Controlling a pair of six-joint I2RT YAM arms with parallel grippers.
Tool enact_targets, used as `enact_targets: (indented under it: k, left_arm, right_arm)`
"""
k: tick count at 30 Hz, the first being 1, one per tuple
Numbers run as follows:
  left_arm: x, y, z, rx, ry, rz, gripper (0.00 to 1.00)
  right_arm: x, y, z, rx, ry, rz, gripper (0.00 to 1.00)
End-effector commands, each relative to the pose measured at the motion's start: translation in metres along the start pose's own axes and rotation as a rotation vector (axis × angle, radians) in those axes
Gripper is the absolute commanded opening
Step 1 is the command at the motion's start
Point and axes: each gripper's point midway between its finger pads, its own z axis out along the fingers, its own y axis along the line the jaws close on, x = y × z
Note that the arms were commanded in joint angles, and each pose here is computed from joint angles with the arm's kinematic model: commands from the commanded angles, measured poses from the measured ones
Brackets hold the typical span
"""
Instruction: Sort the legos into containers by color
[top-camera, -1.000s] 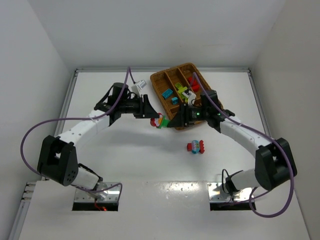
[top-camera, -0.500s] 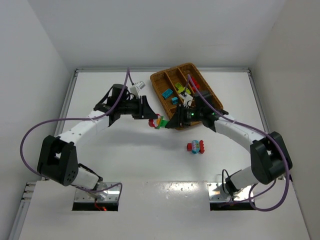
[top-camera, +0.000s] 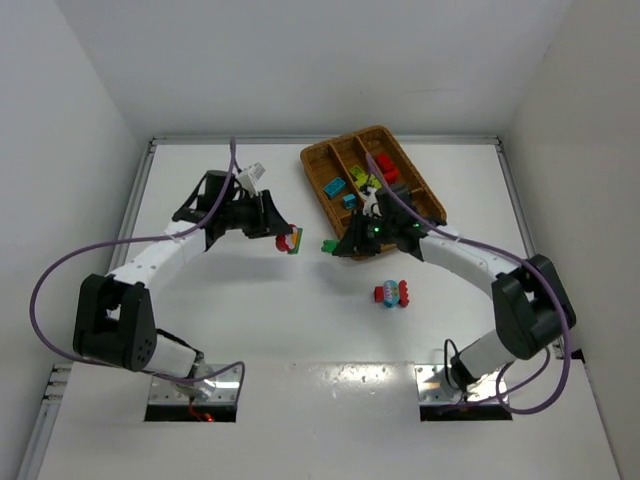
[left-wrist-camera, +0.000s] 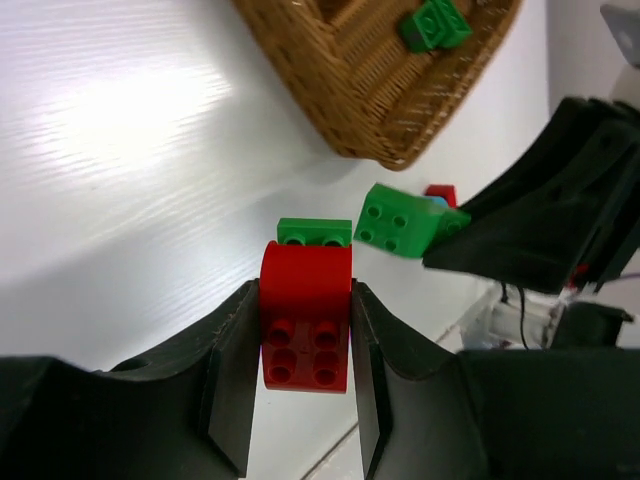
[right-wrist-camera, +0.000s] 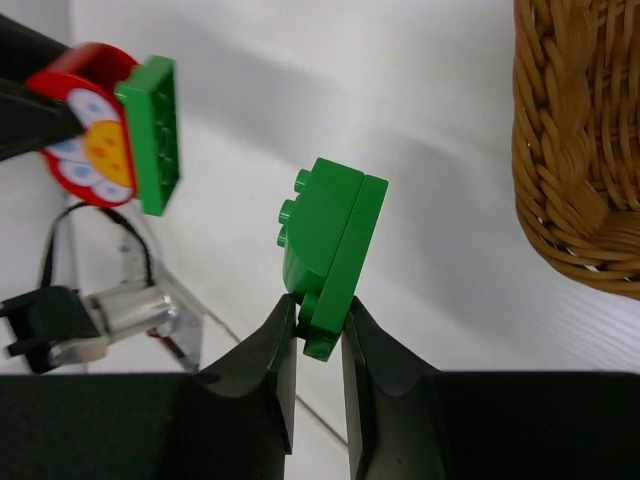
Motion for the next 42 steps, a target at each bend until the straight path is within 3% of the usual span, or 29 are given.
enact_targets:
  k: [1, 3, 6, 9, 10, 13, 14, 17, 22, 24, 27, 31, 35, 39, 42]
  left_arm:
    - [-0.026, 0.003, -0.016, -0.105, -0.087, 0.009, 0.00]
    - [-0.031, 0.011, -0.016, -0.157, -0.101, -0.015, 0.00]
    - [-0.032, 0.014, -0.016, -0.174, -0.111, -0.027, 0.00]
    - [-0.027, 0.009, -0.013, -0.136, -0.079, -0.020, 0.00]
    - [-0.026, 0.007, -0.011, -0.113, -0.069, -0.006, 0.00]
    - [-0.025, -0.009, -0.012, -0.026, -0.042, 0.049, 0.00]
    - [-0.024, -0.018, -0.014, 0.036, -0.029, 0.065, 0.00]
    - [-0.028, -0.054, -0.027, 0.208, -0.052, 0.160, 0.00]
    - [-0.020, -0.082, -0.037, 0.380, -0.006, 0.220, 0.00]
    - [-0.015, -0.095, -0.043, 0.474, 0.010, 0.255, 0.00]
    - [-0.014, -0.101, -0.047, 0.515, 0.019, 0.268, 0.00]
    - [-0.012, -0.113, -0.057, 0.583, 0.023, 0.328, 0.00]
    - [-0.010, -0.129, -0.072, 0.651, 0.020, 0.393, 0.00]
    - [-0.007, -0.131, -0.075, 0.681, 0.031, 0.418, 0.00]
    - [-0.005, -0.133, -0.077, 0.696, 0.041, 0.421, 0.00]
  right_arm:
    - [-0.006, 0.009, 0.018, 0.094, -0.001, -0.081, 0.02]
    - [0.006, 0.000, 0.036, 0.149, 0.043, -0.099, 0.03]
    - [0.012, -0.007, 0.057, 0.178, 0.082, -0.099, 0.14]
    - [0.013, -0.009, 0.066, 0.197, 0.103, -0.097, 0.28]
    - [0.017, -0.013, 0.067, 0.210, 0.121, -0.090, 0.39]
    - [0.012, -0.001, 0.060, 0.191, 0.111, -0.142, 0.55]
    - [0.005, 0.006, 0.056, 0.176, 0.094, -0.162, 0.56]
    - [-0.002, 0.029, 0.031, 0.057, 0.071, -0.241, 0.54]
    - [-0.013, 0.092, -0.020, -0.352, -0.036, -0.382, 0.53]
    - [-0.008, 0.099, -0.024, -0.418, 0.003, -0.379, 0.72]
    - [-0.008, 0.107, -0.024, -0.464, 0.028, -0.397, 0.85]
    - [-0.017, 0.118, -0.022, -0.545, 0.019, -0.361, 0.86]
    - [-0.025, 0.135, -0.028, -0.630, 0.001, -0.366, 0.77]
    - [-0.027, 0.148, -0.037, -0.694, -0.003, -0.379, 0.54]
    - [-0.025, 0.151, -0.038, -0.722, 0.003, -0.373, 0.47]
